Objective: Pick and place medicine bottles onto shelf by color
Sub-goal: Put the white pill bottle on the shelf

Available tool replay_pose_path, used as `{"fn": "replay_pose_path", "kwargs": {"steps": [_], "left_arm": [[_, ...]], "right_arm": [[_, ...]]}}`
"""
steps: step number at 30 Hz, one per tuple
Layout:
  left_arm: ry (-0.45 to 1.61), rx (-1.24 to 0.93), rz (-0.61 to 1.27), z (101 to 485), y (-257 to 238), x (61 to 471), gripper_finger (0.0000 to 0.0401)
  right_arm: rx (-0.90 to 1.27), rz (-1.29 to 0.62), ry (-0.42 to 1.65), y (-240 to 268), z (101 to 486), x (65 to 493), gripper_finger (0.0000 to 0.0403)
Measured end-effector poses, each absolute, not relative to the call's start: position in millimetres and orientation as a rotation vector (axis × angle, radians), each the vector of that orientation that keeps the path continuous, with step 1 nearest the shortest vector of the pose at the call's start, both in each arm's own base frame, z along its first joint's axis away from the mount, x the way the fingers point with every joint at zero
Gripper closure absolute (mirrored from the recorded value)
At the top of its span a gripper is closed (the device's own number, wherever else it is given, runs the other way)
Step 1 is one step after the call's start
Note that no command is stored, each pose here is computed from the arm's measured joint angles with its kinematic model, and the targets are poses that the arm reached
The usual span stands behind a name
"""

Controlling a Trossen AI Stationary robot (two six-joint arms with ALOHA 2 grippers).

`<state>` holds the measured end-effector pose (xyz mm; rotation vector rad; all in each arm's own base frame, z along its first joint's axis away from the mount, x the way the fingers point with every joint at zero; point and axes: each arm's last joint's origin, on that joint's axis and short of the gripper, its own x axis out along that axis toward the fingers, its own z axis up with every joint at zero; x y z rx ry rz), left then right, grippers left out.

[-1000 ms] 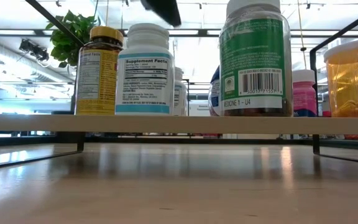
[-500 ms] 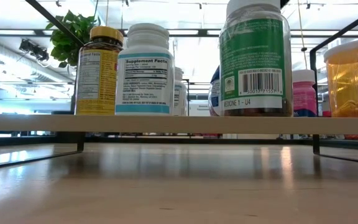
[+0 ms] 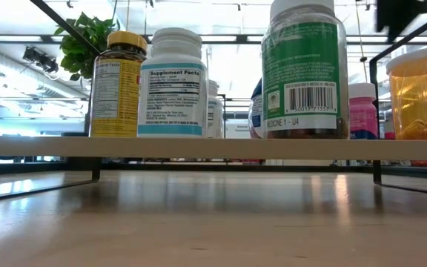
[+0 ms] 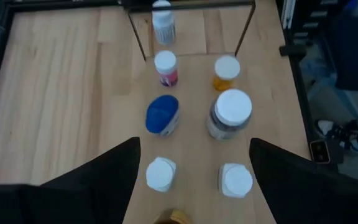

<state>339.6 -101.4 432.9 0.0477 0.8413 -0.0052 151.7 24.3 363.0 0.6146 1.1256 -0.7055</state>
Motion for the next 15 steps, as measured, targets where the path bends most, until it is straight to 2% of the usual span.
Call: {"fn": "replay_pose_path", "kwargs": {"steps": [10, 15], "left_arm": [[0.817, -0.003, 0.048, 443, -82, 334, 0.0099], [0.829, -0.007, 0.053, 442, -81, 332, 0.0099]], "right_arm": [[0.743, -0.758, 1.293, 44, 314, 128, 0.0145], [0.764, -0.694, 1.37, 56, 291, 130, 0.0137]]}}
